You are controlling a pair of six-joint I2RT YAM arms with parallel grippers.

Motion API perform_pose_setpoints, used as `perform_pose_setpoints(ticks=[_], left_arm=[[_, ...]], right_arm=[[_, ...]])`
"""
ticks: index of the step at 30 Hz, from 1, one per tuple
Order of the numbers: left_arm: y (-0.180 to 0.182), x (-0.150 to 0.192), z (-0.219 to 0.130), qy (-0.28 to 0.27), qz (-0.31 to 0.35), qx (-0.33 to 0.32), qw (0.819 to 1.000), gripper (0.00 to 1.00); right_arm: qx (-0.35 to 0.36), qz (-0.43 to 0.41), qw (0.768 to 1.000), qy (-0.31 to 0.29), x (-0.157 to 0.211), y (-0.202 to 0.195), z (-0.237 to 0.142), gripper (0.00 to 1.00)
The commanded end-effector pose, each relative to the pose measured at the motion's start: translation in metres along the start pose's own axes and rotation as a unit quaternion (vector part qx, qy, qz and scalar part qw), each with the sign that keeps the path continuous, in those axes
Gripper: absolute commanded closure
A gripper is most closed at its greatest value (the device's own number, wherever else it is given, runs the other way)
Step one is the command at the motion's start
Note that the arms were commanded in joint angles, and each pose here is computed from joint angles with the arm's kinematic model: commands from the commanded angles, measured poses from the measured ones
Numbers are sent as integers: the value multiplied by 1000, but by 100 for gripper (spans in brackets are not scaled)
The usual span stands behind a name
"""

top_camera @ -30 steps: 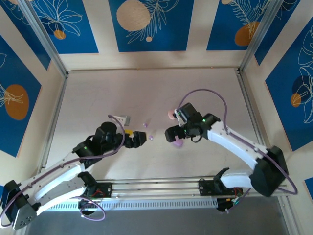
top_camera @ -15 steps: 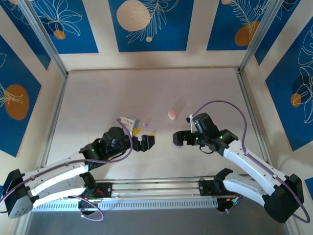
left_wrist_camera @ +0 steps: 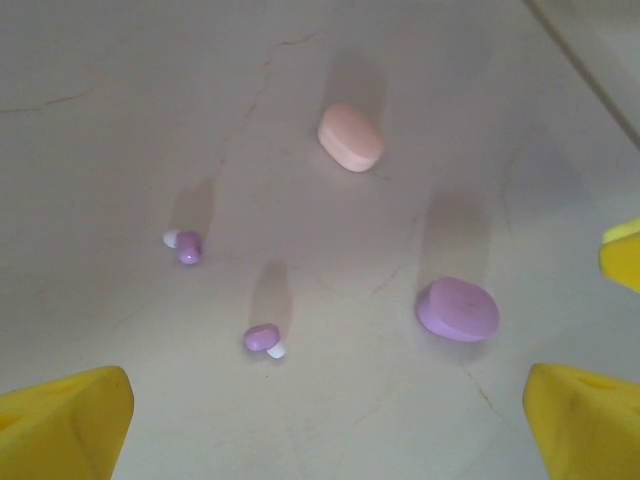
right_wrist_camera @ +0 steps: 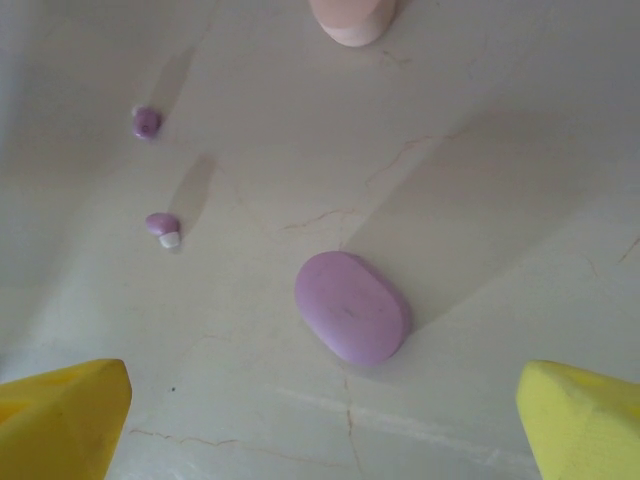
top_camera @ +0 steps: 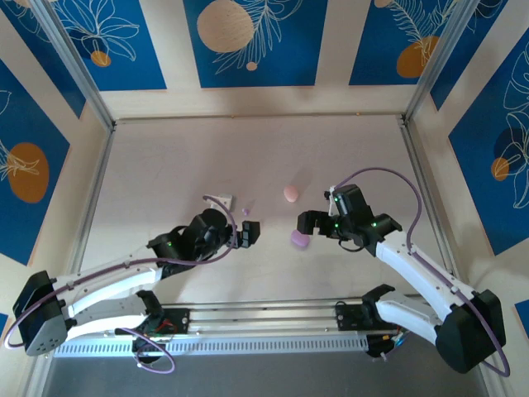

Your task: Insert the wireless bluetooth earbuds into the charging case

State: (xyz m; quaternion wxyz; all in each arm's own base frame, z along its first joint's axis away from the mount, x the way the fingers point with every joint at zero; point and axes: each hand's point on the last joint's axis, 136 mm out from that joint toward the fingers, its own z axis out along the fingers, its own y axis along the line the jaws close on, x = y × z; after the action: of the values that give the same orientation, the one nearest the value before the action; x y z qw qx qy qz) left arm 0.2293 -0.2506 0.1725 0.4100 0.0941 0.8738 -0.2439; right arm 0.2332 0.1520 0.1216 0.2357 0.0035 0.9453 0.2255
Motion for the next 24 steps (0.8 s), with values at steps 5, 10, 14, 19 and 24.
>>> perform_pose_setpoints(ticks=[5,10,14,19,24], left_arm=[[14,5,-5,14,13,-38,999,0],[25,16,-5,21,-12,-31,999,0],[41,24,-4,33,-27,-49,998,0],[48,26,-4,31,-38,-44,998,0],[52,27,-4,34,-43,-41,998,0]], right_arm=[[16,-8,998,68,-6,-3,17,2],[6,-10,990,137,7,-3,40,11],[20,-25,985,169,15,-4,54,14],[28,-40,980,195,22,-1,67,14],[40,-60,975,211,26,4,78,13]])
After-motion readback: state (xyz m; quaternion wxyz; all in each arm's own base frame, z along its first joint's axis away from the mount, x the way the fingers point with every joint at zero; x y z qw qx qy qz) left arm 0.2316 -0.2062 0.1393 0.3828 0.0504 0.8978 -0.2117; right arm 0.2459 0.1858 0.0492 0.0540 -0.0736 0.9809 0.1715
